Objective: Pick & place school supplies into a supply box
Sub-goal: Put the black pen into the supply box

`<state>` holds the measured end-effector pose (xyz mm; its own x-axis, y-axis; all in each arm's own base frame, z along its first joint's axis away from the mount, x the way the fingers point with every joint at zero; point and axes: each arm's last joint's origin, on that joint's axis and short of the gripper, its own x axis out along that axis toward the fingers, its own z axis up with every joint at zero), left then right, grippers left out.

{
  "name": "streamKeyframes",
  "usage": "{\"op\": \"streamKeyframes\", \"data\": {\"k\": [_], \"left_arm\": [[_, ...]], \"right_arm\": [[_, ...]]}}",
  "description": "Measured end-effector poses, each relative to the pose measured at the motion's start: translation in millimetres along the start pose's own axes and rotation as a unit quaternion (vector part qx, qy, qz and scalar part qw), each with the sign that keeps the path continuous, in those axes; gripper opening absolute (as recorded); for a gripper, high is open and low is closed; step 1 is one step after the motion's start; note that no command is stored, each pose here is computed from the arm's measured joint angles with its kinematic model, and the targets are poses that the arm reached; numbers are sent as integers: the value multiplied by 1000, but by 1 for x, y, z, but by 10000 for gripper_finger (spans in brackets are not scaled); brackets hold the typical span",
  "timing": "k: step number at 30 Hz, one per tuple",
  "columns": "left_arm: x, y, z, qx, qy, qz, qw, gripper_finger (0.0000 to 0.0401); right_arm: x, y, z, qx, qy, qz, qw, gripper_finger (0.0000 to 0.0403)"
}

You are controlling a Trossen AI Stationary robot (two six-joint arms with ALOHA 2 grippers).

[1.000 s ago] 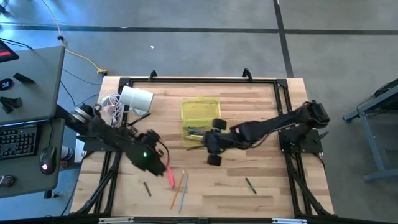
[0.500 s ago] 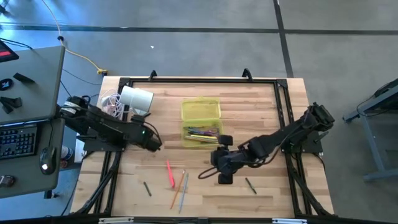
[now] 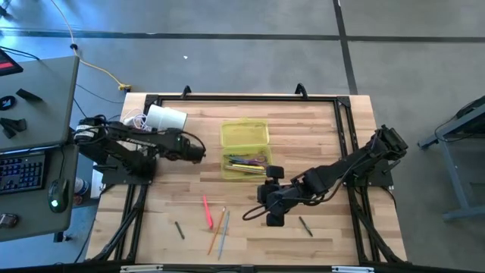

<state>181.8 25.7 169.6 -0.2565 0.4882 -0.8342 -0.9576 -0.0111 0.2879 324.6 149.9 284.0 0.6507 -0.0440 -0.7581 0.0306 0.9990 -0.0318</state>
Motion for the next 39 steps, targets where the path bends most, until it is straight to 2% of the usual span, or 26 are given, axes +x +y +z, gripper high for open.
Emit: {"op": "streamKeyframes", "data": {"k": [3,6,12,19,22,26,33,39], "left_arm": [[4,-4,8,-20,-9,-13,1000,13],[9,-6,17,-50,-5,-16,999,12],[19,-7,31,-101,37,-24,994,37],[23,-15,36,-124,10,-46,991,12],[28,-18,33,-137,13,-26,990,16],[39,-24,28,-126,17,10,992,32],[53,-30,23,-127,13,51,991,12],[58,-30,21,-116,6,77,990,29]], "right_arm": [[0,0,0,0,0,0,1000,129],[0,0,0,0,0,0,1000,129],[0,0,0,0,0,0,1000,129],[0,0,0,0,0,0,1000,129],[0,0,0,0,0,0,1000,129],[1,0,-1,0,0,1,1000,129],[2,0,-2,-2,7,3,1000,129],[2,0,-2,-4,6,2,1000,129]]}}
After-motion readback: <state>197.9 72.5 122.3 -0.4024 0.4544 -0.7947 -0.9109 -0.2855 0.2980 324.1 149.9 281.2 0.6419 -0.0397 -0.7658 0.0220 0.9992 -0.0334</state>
